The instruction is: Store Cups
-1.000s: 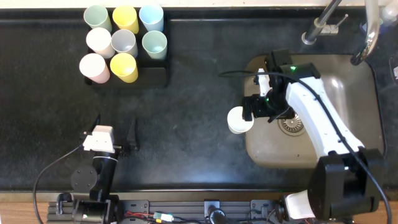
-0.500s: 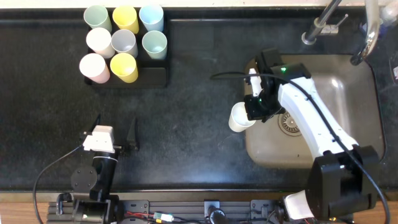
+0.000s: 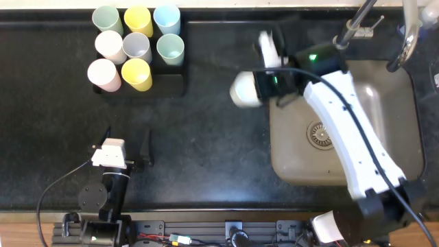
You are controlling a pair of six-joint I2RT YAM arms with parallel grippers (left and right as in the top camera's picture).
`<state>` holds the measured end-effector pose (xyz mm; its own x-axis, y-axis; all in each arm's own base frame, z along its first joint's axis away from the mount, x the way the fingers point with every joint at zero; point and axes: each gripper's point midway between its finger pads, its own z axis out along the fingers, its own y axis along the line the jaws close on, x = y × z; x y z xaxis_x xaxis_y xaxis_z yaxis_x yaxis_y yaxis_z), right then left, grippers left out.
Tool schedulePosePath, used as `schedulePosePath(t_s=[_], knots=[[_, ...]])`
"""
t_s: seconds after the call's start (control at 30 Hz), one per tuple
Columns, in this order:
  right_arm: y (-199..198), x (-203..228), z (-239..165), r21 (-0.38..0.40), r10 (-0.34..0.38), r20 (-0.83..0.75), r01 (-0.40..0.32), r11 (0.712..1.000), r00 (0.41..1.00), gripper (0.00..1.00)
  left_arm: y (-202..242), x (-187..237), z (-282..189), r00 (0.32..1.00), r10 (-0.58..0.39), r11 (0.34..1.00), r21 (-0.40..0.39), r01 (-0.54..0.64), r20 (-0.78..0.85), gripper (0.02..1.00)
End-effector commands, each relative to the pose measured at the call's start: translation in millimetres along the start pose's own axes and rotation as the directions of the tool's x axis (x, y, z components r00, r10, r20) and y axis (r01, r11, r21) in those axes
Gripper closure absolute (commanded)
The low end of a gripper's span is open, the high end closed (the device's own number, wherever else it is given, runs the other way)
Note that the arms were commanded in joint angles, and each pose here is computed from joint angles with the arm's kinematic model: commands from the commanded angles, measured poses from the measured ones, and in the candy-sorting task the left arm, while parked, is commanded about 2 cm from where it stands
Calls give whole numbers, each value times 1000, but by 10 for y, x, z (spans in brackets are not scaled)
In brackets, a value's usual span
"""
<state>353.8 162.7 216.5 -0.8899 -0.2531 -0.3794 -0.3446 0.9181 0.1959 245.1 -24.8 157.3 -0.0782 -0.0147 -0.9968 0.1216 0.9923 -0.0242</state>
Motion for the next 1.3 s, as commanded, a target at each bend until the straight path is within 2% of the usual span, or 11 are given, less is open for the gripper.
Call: schedulePosePath(t_s=[0.03,0.17,0.27,0.4,0.57,0.77,0.97,1.3], knots=[[598,-593,-423,-99,-14,169,31,995,986,958,-23,-9,-6,1000,19,1000,13,-19,6,18],[1049,-838,-285,-146,-31,162,55,988,986,956,-23,-9,-6,1000,19,1000,13,-19,6,18],[1291,-890,-3,-155,-55,122,74,985,991,956,-23,-9,-6,1000,19,1000,13,-19,6,18],[1482,-831,502,-143,-57,46,63,988,997,956,-23,-9,-6,1000,19,1000,13,-19,6,18],[1516,-753,957,-78,-64,-6,64,995,998,958,-23,-9,-6,1000,19,1000,13,-19,6,18],[1527,-698,1301,-61,-56,-45,53,997,997,958,-23,-9,-6,1000,19,1000,13,-19,6,18],[1420,-710,1384,-5,-28,-43,27,1000,999,958,-23,-9,-6,1000,19,1000,13,-19,6,20],[1366,-672,1538,14,-22,-61,23,1000,998,958,-23,-9,-6,1000,19,1000,13,-19,6,18]])
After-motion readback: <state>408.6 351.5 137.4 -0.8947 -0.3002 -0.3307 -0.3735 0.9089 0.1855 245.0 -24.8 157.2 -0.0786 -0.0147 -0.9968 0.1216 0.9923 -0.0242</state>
